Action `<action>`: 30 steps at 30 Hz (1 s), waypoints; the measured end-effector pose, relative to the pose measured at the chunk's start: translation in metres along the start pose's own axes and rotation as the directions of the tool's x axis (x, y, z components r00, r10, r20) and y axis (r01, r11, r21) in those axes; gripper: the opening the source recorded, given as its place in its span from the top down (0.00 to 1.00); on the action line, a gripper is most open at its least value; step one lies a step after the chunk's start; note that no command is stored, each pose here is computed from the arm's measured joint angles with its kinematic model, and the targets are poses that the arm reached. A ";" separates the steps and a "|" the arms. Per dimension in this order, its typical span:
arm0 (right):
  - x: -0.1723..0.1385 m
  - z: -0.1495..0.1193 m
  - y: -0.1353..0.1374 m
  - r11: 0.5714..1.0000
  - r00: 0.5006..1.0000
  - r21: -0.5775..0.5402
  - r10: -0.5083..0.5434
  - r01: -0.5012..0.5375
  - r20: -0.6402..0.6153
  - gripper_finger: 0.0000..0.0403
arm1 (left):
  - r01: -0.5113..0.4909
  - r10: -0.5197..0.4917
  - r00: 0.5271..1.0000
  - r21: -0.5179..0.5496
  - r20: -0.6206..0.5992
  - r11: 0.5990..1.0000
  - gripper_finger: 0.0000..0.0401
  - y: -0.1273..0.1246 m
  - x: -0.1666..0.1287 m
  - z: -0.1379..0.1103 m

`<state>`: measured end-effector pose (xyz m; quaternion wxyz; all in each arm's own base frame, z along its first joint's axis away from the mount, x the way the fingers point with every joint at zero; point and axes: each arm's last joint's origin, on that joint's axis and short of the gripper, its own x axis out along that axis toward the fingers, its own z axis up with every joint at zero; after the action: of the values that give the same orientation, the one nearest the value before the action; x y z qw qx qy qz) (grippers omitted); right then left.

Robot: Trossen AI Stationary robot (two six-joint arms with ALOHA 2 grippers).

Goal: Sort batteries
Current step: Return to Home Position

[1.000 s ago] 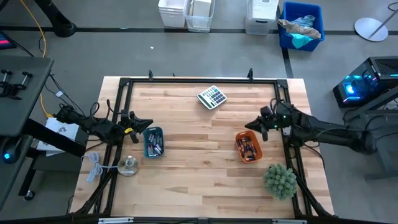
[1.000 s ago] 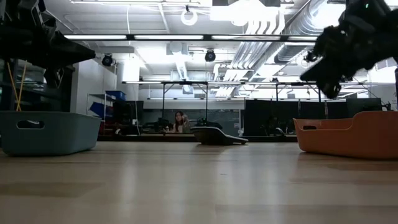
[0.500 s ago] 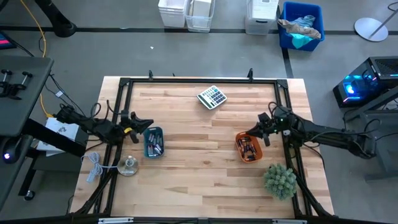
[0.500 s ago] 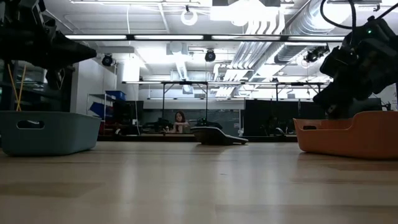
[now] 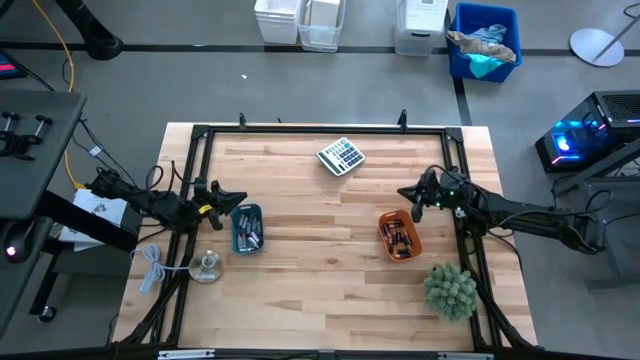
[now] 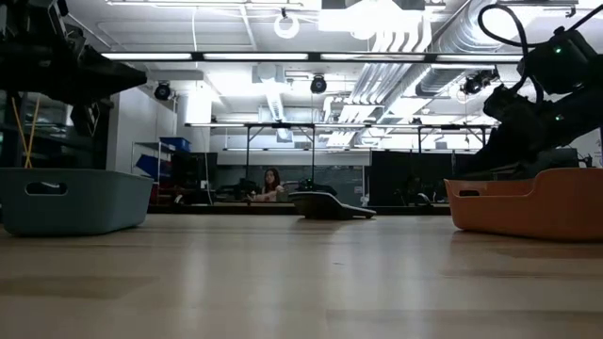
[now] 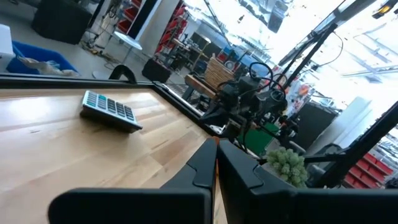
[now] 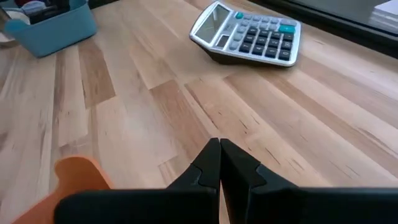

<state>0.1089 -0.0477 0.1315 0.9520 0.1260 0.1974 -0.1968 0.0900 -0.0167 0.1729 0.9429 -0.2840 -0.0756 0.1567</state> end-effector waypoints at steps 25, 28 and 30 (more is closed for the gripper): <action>-0.045 0.031 0.032 0.943 0.791 -0.149 0.331 -0.297 0.515 1.00 | -0.351 0.346 0.907 -0.021 0.239 0.936 0.99 0.031 0.012 0.020; -0.044 0.028 0.034 0.935 0.799 -0.156 0.352 -0.317 0.487 1.00 | -0.354 0.349 0.906 -0.022 0.239 0.935 0.99 0.031 0.012 0.020; -0.043 0.027 0.034 0.935 0.804 -0.156 0.354 -0.319 0.477 1.00 | -0.360 0.355 0.903 -0.022 0.243 0.933 0.99 0.031 0.012 0.020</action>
<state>0.0954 -0.0120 0.1795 0.9937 0.0715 -0.0736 -0.0440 0.0884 0.0222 0.1728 0.8850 -0.2609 -0.1351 0.3613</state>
